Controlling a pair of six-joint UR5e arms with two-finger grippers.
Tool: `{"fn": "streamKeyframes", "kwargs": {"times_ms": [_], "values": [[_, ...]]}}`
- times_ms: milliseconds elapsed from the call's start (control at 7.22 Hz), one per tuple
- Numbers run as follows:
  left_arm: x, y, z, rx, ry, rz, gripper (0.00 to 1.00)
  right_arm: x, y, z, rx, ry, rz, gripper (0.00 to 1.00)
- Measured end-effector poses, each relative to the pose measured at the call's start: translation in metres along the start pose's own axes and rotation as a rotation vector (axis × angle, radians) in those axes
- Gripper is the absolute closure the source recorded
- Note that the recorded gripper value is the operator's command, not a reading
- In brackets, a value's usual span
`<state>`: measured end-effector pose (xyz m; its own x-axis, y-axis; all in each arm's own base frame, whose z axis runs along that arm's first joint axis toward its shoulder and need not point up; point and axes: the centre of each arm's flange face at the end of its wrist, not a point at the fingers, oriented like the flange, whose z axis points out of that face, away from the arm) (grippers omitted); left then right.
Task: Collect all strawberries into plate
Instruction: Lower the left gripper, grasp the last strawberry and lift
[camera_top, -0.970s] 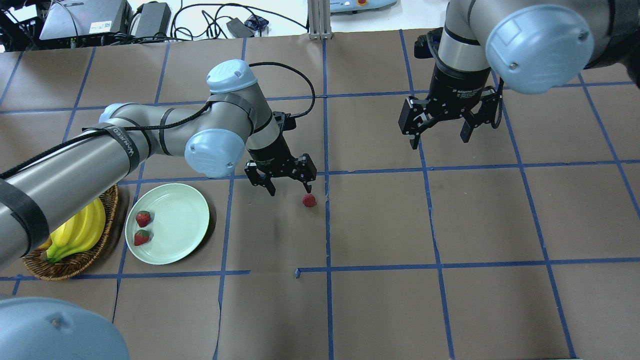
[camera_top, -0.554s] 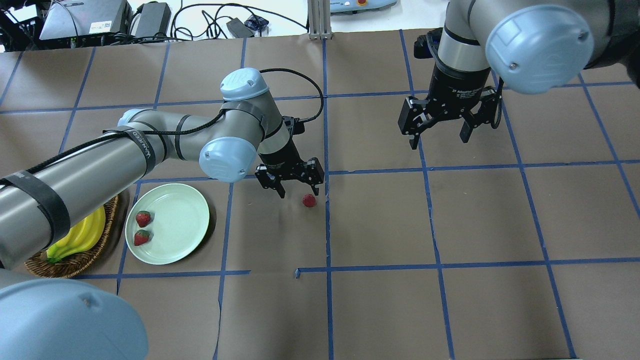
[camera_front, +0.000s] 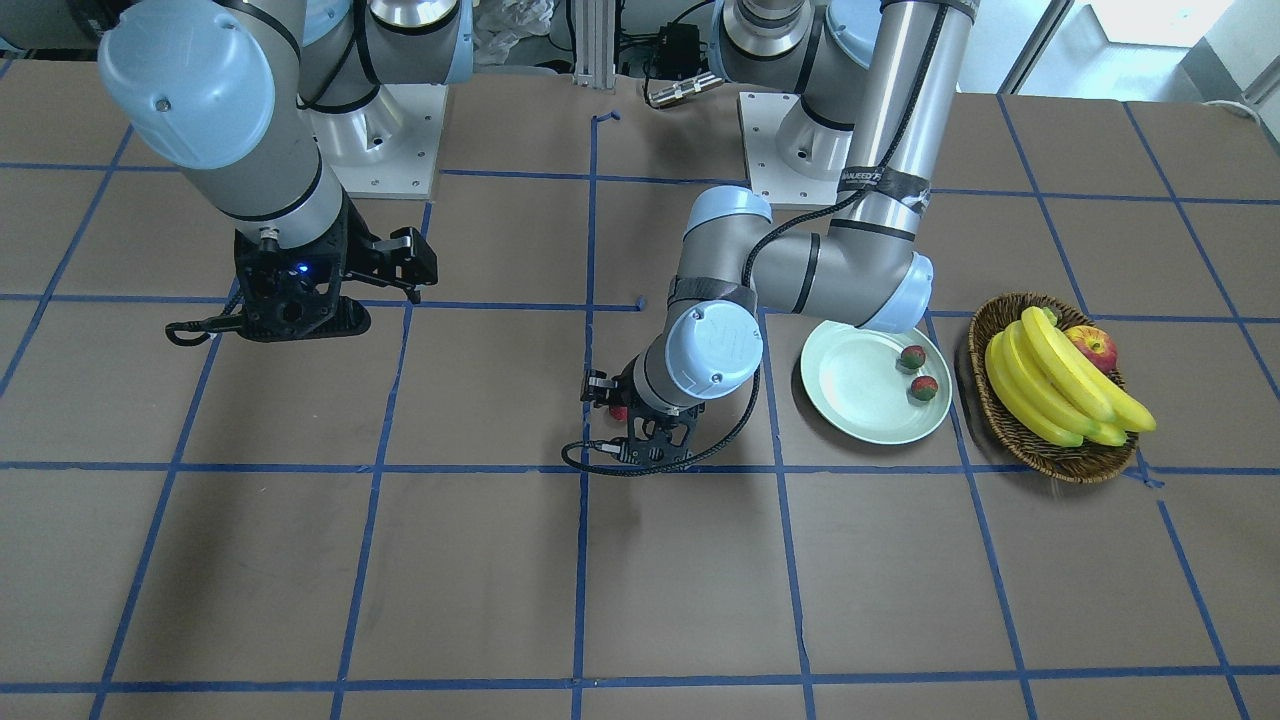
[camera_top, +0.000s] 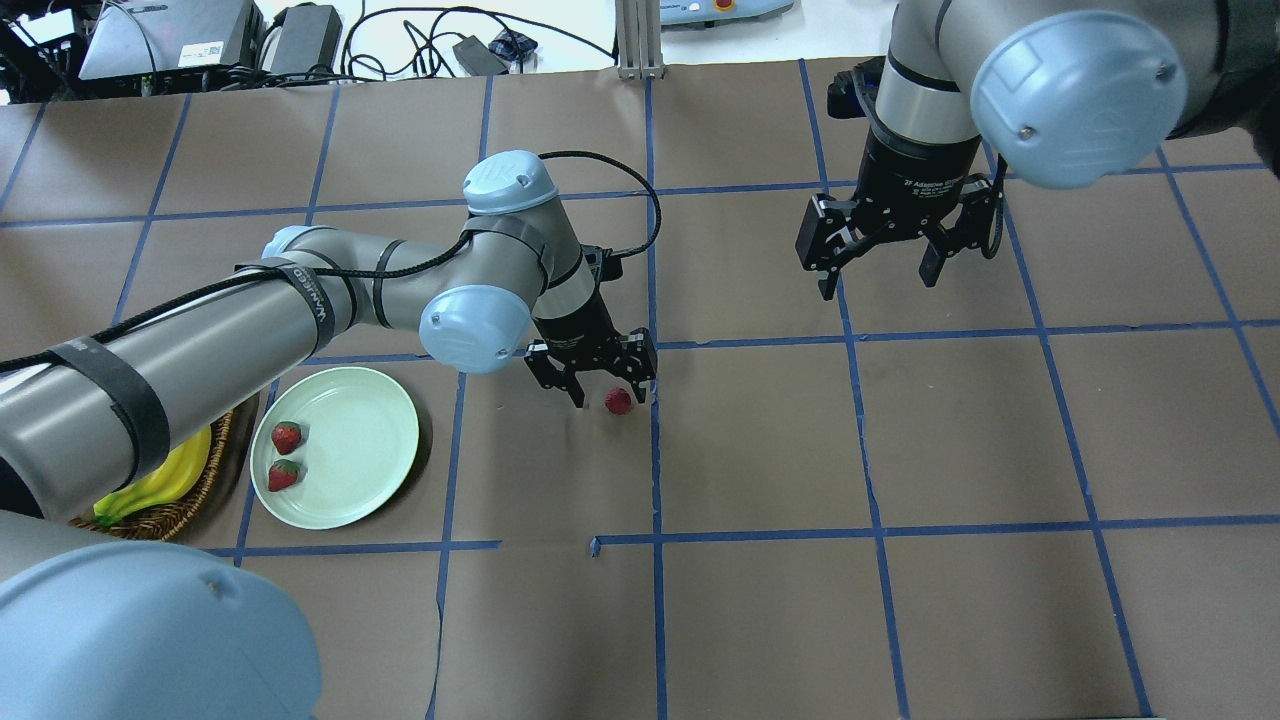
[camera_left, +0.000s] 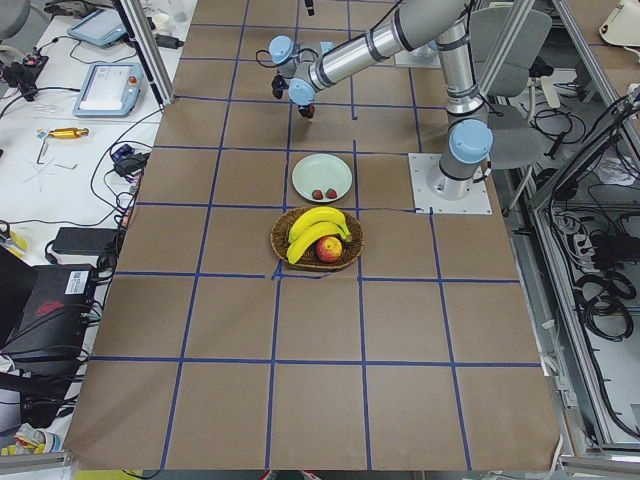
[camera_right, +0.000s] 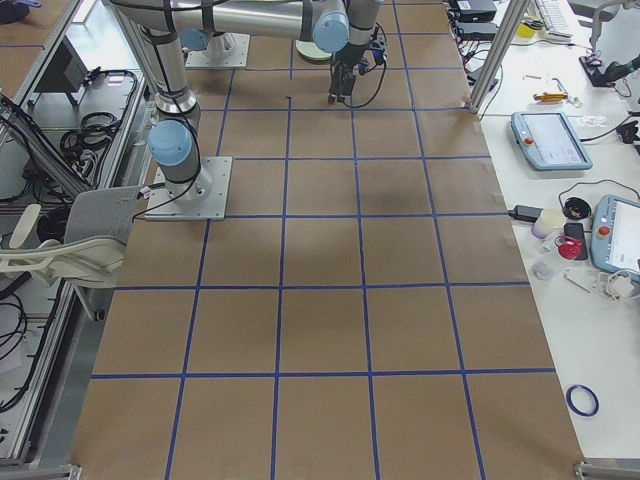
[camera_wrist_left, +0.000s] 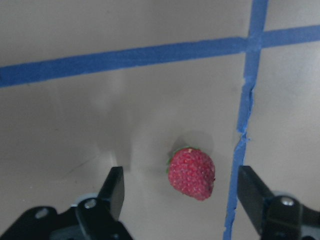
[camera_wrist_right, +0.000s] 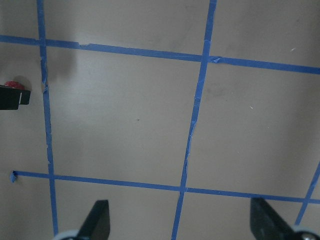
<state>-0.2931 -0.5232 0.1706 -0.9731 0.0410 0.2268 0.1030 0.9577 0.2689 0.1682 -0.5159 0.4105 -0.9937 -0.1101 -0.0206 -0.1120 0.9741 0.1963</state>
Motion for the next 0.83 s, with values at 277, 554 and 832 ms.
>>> {"fn": "streamKeyframes", "kwargs": {"times_ms": [277, 554, 832], "values": [[0.0008, 0.0004, 0.0008, -0.002, -0.001, -0.002, 0.55, -0.0002, -0.0003, 0.0005, -0.001, -0.002, 0.0, 0.0], [0.0009, 0.0004, 0.0014, -0.003, -0.001, -0.003, 0.74, -0.0001, -0.0019, 0.0028, -0.005, -0.003, 0.0, 0.0], [0.001, 0.0003, 0.0012, -0.003, -0.001, 0.0, 1.0, -0.0001, -0.0026, 0.0031, -0.006, -0.003, 0.0, 0.0]]}}
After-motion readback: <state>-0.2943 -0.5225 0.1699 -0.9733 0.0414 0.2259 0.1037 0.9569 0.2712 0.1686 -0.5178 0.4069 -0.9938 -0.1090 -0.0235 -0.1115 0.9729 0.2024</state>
